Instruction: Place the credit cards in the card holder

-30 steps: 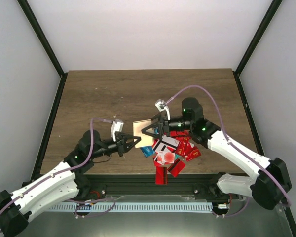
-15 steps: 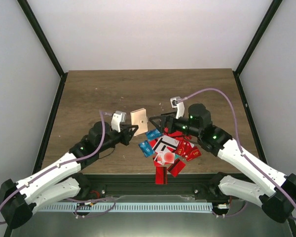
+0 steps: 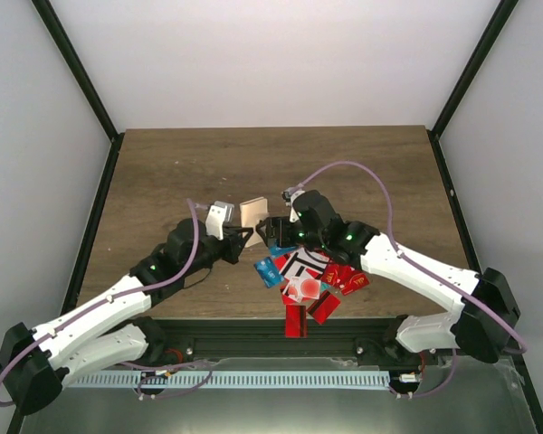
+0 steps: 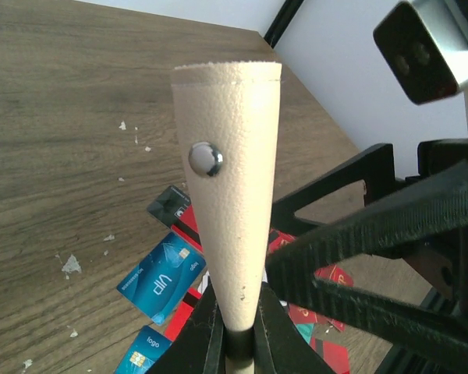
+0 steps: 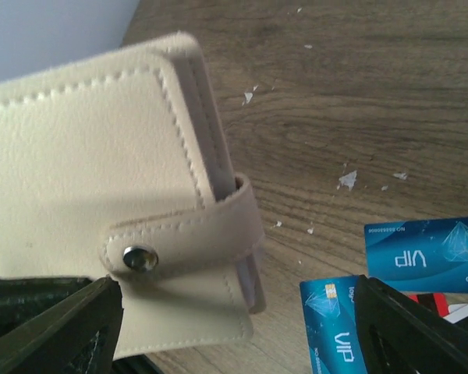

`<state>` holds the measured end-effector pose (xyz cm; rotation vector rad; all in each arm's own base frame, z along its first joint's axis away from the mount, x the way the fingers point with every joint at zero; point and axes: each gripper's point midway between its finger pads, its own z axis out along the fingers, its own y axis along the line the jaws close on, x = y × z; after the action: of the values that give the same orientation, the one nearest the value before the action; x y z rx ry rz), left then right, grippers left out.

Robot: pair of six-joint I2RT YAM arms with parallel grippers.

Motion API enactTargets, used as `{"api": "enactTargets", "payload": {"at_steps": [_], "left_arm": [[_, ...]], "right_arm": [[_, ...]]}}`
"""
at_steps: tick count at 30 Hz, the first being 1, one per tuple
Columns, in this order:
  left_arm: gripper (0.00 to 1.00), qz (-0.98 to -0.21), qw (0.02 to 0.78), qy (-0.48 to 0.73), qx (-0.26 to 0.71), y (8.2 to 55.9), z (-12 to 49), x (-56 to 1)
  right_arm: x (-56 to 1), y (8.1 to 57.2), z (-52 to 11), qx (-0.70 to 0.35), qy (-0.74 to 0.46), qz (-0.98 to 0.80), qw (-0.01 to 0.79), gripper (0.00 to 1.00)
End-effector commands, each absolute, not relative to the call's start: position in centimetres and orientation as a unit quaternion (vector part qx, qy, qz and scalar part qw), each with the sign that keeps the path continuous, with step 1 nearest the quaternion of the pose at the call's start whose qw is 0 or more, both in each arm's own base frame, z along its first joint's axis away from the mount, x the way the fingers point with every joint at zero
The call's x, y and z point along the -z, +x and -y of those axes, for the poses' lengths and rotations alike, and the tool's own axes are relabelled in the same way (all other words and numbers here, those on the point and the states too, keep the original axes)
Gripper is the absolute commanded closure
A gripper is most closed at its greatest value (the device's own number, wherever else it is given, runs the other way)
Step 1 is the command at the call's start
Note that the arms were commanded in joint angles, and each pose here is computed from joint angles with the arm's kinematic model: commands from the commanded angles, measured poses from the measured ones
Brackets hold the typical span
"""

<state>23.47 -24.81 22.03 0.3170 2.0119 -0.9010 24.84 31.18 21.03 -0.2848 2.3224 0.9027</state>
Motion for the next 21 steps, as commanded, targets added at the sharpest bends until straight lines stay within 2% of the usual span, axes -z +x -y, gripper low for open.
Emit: {"api": "enactTargets", "payload": {"at_steps": [1, 11, 21], "left_arm": [[0.96, -0.799, 0.451, 0.141, 0.372, 23.4, 25.1, -23.4], [0.96, -0.789, 0.446, 0.163, 0.39, 22.9, 25.9, -23.9], [0.96, -0.783, 0.46, 0.161, 0.387, 22.7, 25.3, -24.9]], "right_arm": [[-23.8, 26.2, -31.5, -0.343, -0.086, -0.868, 0.348, 0.18], [-23.3, 26.9, -32.4, -0.336, -0.094, -0.873, 0.342, 0.19], [-19.5, 26.7, -31.2, -0.289, -0.081, -0.902, 0.311, 0.19]]}}
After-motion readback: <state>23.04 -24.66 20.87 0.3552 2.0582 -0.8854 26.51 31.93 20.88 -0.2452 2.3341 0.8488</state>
